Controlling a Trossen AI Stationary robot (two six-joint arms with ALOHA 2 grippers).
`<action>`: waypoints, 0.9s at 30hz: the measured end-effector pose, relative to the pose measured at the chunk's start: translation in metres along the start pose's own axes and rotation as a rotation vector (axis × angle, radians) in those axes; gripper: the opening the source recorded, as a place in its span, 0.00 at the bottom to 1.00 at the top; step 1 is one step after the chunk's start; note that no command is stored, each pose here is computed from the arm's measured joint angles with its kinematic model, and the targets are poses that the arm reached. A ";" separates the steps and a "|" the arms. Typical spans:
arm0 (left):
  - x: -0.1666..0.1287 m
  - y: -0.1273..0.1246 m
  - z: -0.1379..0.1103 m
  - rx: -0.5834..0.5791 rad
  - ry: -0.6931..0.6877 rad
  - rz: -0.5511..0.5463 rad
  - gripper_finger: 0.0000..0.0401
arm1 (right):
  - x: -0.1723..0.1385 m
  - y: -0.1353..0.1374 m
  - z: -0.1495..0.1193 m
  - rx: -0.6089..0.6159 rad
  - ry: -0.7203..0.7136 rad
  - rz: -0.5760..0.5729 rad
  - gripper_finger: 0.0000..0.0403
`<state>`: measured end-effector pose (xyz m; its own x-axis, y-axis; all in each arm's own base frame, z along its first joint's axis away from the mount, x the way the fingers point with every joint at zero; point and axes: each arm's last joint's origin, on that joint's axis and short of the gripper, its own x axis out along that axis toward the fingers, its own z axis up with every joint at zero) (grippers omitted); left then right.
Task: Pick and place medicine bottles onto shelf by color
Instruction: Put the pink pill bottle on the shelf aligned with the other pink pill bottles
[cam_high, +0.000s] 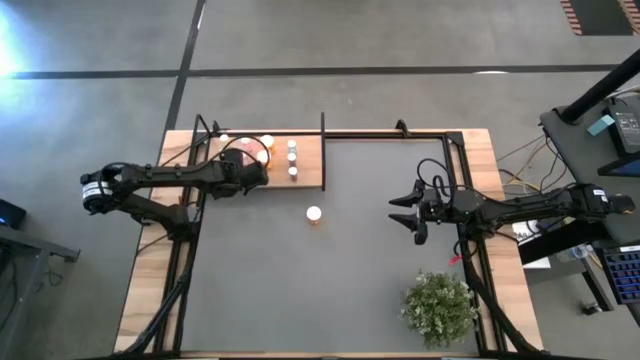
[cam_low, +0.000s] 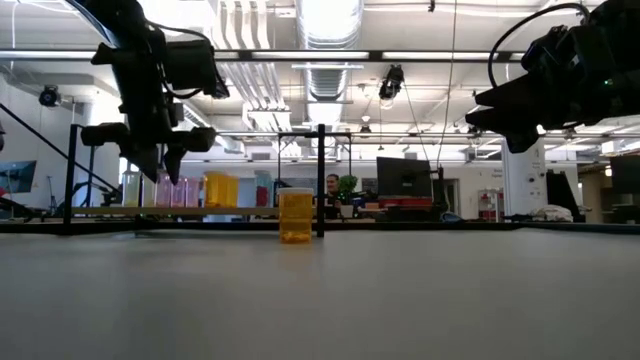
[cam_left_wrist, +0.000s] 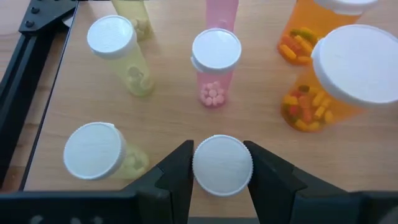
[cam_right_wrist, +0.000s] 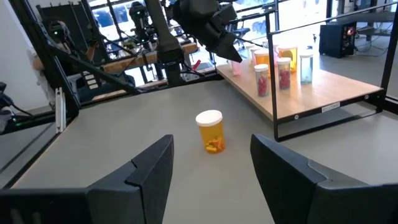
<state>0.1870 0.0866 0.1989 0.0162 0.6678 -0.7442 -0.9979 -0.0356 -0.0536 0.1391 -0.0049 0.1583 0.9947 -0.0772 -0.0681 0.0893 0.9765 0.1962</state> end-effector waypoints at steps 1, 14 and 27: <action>0.000 0.000 0.000 0.000 0.000 0.001 0.30 | 0.000 0.000 0.000 0.000 0.000 0.000 0.50; 0.003 0.002 0.002 -0.003 -0.010 0.018 0.30 | 0.000 0.000 0.000 0.000 0.000 0.000 0.50; 0.003 0.003 0.001 0.001 -0.009 0.020 0.43 | 0.000 0.000 0.000 0.000 0.000 0.000 0.50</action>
<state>0.1842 0.0893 0.1968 -0.0048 0.6735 -0.7392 -0.9981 -0.0487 -0.0379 0.1391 -0.0049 0.1583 0.9947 -0.0773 -0.0683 0.0894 0.9765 0.1962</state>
